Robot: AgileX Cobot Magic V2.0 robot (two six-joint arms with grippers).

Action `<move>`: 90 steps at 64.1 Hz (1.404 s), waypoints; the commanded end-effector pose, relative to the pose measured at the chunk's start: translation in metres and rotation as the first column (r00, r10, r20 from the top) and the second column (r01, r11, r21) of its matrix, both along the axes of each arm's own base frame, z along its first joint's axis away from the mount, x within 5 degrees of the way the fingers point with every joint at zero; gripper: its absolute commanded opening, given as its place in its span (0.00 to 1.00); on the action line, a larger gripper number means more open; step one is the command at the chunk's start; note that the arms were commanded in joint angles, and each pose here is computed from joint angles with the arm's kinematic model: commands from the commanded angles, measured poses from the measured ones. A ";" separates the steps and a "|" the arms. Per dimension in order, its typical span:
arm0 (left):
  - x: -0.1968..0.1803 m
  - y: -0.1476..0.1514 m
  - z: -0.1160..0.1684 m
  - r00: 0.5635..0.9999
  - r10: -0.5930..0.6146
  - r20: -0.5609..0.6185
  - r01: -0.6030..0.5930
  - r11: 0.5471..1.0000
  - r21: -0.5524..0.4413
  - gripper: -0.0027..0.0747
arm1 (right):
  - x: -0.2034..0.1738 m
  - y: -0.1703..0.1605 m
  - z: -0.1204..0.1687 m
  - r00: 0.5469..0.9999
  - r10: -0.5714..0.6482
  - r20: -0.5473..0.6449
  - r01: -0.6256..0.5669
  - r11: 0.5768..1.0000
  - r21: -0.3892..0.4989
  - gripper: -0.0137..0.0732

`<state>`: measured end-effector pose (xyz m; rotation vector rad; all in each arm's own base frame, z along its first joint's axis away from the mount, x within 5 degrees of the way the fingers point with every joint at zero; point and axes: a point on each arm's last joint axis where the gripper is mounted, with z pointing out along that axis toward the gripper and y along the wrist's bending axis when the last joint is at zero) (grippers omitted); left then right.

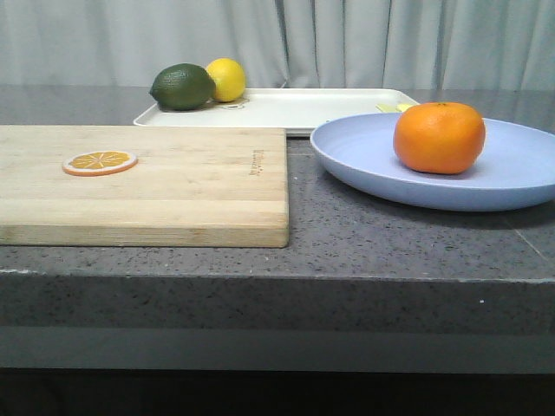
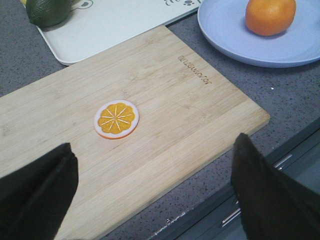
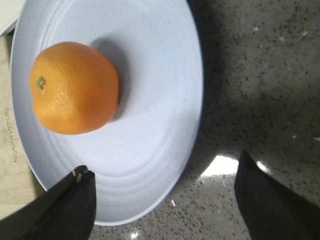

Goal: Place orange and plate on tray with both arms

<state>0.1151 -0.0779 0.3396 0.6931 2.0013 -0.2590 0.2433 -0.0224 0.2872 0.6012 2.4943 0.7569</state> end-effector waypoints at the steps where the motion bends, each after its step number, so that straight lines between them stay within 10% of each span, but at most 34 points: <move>1: 0.002 -0.002 0.015 0.996 -0.006 0.088 0.012 0.998 -0.059 0.82 | 0.008 -0.001 0.015 0.995 -0.047 0.086 0.043 0.998 0.043 0.83; 45: 0.002 -0.002 0.015 0.996 -0.006 0.088 0.012 0.998 -0.059 0.82 | 0.039 0.021 -0.023 1.000 0.010 -0.007 -0.010 0.998 0.058 0.81; 90: 0.002 -0.002 0.015 0.996 -0.006 0.088 0.012 0.998 -0.059 0.82 | 0.039 0.021 -0.024 1.000 0.014 -0.016 -0.013 0.998 0.063 0.18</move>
